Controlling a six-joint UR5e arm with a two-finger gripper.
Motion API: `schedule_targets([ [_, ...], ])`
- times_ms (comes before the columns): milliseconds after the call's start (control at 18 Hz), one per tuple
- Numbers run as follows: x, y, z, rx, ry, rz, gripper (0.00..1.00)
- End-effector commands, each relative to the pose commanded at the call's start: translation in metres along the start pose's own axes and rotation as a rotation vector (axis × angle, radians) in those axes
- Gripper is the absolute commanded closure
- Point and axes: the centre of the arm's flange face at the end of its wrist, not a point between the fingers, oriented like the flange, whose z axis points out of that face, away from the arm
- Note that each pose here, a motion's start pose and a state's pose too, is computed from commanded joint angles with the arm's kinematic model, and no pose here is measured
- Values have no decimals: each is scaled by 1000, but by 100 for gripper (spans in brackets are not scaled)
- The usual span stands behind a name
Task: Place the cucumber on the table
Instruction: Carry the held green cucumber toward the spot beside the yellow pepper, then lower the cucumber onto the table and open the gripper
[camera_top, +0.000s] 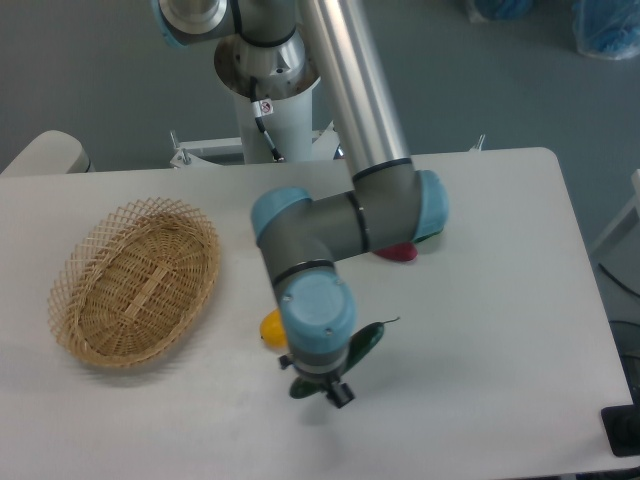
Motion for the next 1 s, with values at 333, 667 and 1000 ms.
schedule_targets([
  [333,23,-51,8,-5,3,104,80],
  [667,42,-96,18,-2,-23,168,78],
  [1000,55,-115,22,-3,-21,188,74],
])
